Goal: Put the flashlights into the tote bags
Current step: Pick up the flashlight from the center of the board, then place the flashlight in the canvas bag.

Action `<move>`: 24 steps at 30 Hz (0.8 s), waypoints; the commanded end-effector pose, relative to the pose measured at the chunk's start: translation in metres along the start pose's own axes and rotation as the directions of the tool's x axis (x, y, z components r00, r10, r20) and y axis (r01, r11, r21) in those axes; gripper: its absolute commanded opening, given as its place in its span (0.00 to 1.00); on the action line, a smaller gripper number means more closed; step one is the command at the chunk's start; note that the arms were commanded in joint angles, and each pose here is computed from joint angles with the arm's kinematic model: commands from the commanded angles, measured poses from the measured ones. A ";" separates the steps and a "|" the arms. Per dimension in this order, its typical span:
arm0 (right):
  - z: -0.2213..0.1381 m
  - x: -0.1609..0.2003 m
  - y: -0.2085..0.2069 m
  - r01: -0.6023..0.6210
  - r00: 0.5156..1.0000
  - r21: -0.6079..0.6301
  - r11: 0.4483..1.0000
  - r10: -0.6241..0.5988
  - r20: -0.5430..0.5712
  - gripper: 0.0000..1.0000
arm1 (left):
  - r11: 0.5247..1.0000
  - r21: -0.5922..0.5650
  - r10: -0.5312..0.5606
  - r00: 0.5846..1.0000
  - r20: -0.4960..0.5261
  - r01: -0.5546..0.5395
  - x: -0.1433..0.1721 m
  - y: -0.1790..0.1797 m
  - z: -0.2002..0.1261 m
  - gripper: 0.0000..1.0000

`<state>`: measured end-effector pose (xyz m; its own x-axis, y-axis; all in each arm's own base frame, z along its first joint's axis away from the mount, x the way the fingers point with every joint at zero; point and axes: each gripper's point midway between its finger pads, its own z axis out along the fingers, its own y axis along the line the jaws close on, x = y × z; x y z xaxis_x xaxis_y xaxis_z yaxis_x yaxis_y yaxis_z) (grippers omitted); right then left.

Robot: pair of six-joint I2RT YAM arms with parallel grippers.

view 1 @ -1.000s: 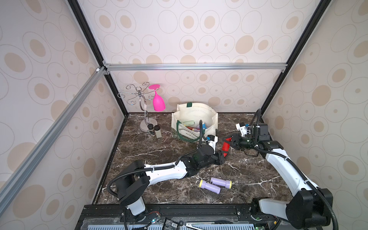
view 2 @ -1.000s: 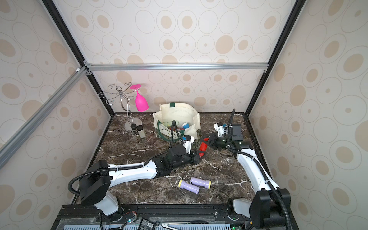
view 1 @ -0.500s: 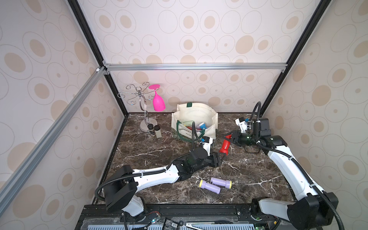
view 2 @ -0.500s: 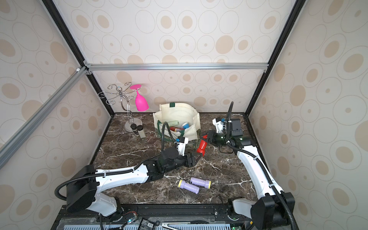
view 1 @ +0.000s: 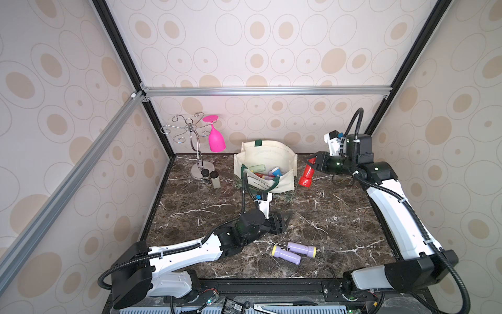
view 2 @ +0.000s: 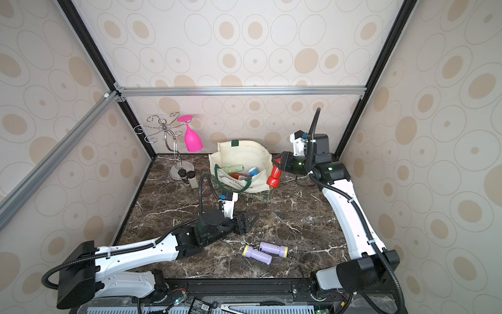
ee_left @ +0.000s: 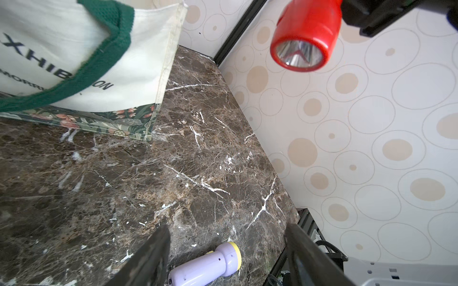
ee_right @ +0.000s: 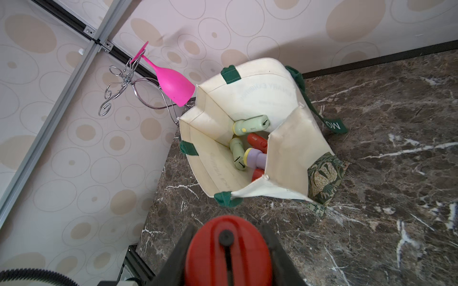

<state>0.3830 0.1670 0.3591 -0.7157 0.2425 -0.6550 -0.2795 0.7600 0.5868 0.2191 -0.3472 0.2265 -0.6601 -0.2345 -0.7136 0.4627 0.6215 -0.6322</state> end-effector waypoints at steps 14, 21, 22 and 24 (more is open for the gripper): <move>0.074 -0.069 0.012 0.017 0.996 0.056 0.998 -0.022 0.092 0.00 | 0.988 -0.156 -0.001 0.998 -0.067 -0.010 0.001 0.036 -0.008 0.78; 0.121 -0.075 0.011 0.123 0.990 0.128 0.984 -0.131 0.061 0.00 | 0.986 -0.167 -0.025 0.996 -0.083 0.011 0.001 0.044 -0.006 0.78; 0.124 -0.079 0.015 0.133 0.988 0.127 0.983 -0.143 0.066 0.00 | 0.984 -0.176 -0.021 0.996 -0.086 0.005 0.000 0.045 -0.006 0.78; 0.137 -0.075 0.014 0.148 0.987 0.139 0.979 -0.156 0.048 0.00 | 0.982 -0.188 -0.015 0.996 -0.088 -0.002 -0.003 0.048 -0.006 0.78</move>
<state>0.5190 0.2380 0.3488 -0.6479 0.1898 -0.7377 -0.2798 0.8414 0.4623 0.2342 -0.3116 0.1845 -0.7238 -0.1678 -0.6693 0.3425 0.7547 -0.5595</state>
